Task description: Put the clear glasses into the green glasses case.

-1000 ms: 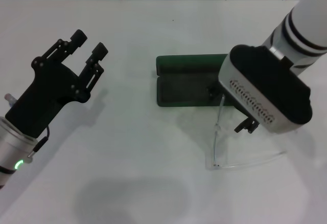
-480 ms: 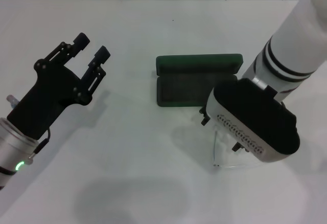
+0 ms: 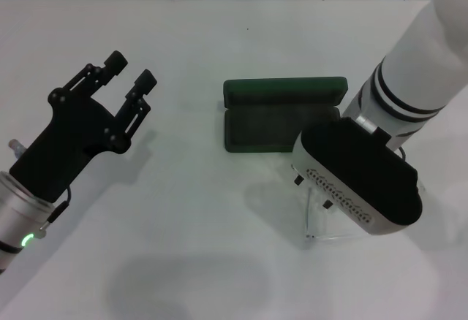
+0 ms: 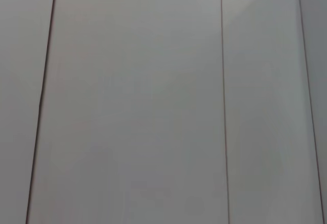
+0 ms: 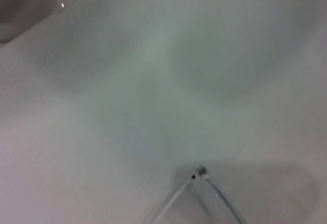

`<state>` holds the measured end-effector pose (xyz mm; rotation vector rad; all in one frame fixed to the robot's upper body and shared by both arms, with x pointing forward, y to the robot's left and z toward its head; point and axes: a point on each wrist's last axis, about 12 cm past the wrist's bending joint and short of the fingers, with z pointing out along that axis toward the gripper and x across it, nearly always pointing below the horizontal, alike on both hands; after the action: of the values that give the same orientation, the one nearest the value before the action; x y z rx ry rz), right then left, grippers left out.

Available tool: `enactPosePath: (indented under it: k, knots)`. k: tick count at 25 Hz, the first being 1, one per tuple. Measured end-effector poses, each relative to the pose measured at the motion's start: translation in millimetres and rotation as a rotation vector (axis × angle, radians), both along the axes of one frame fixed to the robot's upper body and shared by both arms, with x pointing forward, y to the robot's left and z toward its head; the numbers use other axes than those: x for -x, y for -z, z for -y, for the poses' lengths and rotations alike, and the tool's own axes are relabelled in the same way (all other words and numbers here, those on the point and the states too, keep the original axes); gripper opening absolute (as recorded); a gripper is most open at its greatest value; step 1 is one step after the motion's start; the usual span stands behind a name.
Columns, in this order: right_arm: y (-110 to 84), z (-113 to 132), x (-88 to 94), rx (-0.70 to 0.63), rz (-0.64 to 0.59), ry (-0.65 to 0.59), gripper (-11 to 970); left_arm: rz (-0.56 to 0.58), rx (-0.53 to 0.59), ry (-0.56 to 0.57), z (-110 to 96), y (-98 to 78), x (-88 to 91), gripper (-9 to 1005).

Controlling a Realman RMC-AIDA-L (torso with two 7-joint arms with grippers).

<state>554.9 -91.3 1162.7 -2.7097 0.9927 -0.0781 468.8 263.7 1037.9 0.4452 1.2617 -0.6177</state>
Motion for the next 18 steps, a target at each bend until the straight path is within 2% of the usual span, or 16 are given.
enactPosePath:
  k: [7, 13, 18]
  knots:
    - [0.7, -0.4, -0.7, 0.005, 0.013, -0.002, 352, 0.001, -0.001, -0.006, -1.4, -0.2, -0.3, 472]
    - [-1.6, 0.1, -0.8, -0.011, 0.013, 0.005, 182, 0.004, 0.002, -0.016, -1.4, -0.1, 0.0, 471]
    - [-13.2, 6.9, -9.5, -0.085, 0.01, 0.077, 102, 0.004, 0.021, -0.05, 0.7, 0.6, -0.3, 469]
